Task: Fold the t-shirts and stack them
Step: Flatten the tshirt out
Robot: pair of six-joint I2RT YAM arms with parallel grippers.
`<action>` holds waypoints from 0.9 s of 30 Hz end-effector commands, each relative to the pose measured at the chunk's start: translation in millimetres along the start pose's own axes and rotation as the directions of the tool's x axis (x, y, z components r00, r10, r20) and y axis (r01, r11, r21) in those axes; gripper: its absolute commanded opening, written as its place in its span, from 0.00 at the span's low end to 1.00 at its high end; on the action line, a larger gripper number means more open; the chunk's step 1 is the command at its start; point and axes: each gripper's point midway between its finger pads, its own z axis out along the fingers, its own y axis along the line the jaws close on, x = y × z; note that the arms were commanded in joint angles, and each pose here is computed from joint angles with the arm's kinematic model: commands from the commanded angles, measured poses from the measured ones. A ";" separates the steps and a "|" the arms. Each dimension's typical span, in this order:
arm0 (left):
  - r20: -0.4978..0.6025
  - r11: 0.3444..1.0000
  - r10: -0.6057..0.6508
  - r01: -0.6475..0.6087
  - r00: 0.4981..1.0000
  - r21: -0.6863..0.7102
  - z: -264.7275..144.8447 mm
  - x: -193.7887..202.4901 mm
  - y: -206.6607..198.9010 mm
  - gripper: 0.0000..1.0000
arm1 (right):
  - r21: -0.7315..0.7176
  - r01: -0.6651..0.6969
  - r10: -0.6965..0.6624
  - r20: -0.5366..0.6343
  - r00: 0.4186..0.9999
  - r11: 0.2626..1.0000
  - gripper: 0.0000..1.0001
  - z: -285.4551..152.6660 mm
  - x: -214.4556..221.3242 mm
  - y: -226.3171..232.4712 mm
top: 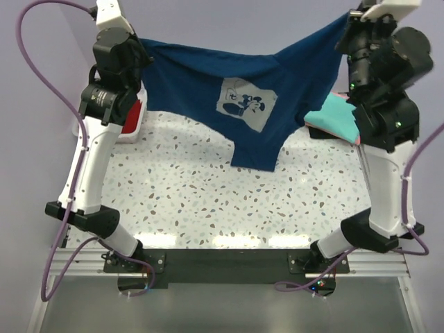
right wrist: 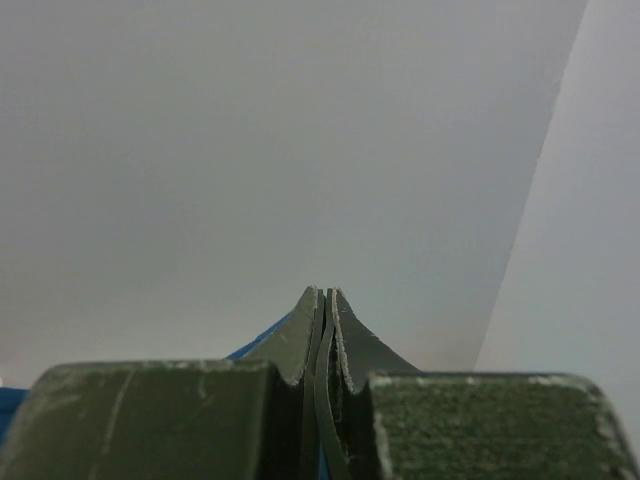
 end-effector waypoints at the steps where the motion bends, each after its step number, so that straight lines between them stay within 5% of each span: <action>1: 0.142 0.998 -0.058 0.055 0.988 0.024 -39.3 -55.9 14.0 0.00 | -0.010 -0.066 0.067 0.171 0.983 0.998 0.00 -53.1 -69.8 -35.7; 16: 0.243 0.988 -0.142 0.121 0.960 0.100 -134.7 -109.1 47.4 0.00 | -0.171 -0.126 0.179 0.340 0.923 0.977 0.00 -137.4 -137.2 -60.2; 22: 0.240 0.987 -0.136 0.109 0.961 0.121 -119.7 -111.9 33.9 0.00 | -0.155 -0.105 0.152 0.337 0.929 0.982 0.00 -107.6 -131.7 -45.6; 27: 0.153 0.997 -0.065 0.057 0.986 0.061 -67.8 -70.2 20.5 0.00 | -0.112 -0.071 0.096 0.236 0.967 0.991 0.00 -59.3 -86.1 -21.7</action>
